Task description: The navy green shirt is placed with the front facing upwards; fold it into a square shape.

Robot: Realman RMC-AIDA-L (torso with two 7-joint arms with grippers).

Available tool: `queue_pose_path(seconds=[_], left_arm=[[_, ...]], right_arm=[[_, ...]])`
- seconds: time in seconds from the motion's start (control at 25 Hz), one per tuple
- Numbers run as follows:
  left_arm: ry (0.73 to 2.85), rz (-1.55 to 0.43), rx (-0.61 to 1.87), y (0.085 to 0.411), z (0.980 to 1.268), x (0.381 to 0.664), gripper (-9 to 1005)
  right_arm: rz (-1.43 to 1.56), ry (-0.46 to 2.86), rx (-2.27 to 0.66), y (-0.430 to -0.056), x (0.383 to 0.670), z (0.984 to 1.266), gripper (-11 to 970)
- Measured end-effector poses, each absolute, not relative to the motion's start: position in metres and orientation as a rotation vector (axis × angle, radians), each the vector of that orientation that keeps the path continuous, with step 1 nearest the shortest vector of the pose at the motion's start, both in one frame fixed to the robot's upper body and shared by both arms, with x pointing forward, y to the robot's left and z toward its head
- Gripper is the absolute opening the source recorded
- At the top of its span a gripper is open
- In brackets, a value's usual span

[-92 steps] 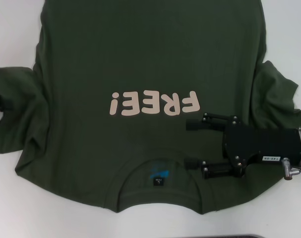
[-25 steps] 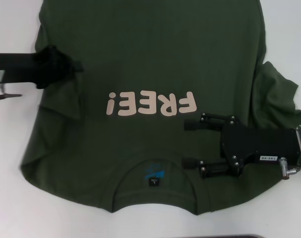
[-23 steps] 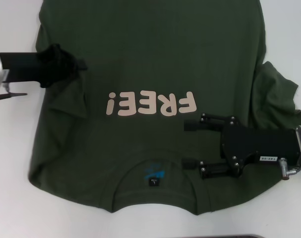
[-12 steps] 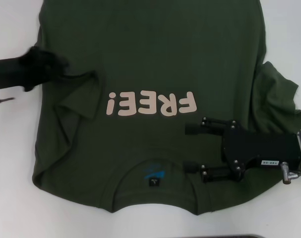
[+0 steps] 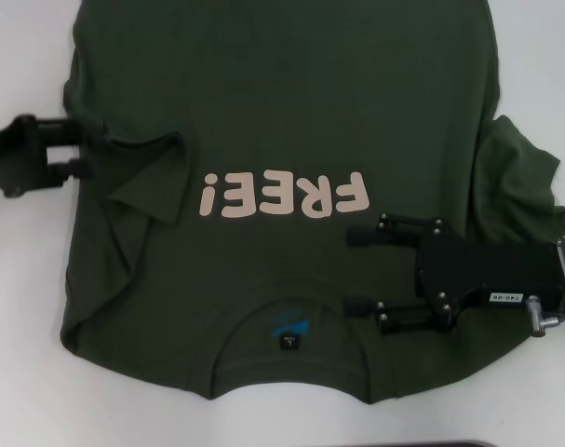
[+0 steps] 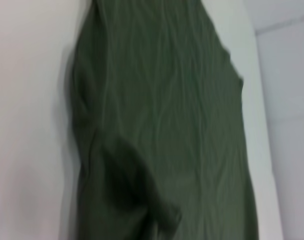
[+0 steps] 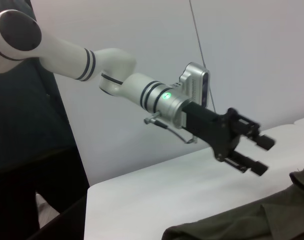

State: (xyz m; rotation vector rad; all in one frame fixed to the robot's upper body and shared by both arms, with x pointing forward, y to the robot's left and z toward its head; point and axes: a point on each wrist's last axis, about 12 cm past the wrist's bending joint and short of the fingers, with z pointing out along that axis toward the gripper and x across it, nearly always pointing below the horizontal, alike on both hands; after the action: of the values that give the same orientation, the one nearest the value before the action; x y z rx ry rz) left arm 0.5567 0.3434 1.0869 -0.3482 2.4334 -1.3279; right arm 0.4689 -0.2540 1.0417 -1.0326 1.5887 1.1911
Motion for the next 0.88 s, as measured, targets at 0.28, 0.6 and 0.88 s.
queue_pose_path(seconds=[0.28,0.6,0.88], left_arm=[[2.519,-1.245,-0.280,0.341,1.079,0.549,584],[2.519,-1.200,-0.273,0.329,1.072,0.552,586],[2.458,-1.076,-0.350,0.316,1.061,0.567,587]], right_arm=[[1.201,1.620,-1.016,-0.256,0.470,1.042,894],[1.226,1.667,-0.988,-0.259,0.470,1.041,894],[1.253,1.704,-0.945,-0.262,0.469,1.041,894]])
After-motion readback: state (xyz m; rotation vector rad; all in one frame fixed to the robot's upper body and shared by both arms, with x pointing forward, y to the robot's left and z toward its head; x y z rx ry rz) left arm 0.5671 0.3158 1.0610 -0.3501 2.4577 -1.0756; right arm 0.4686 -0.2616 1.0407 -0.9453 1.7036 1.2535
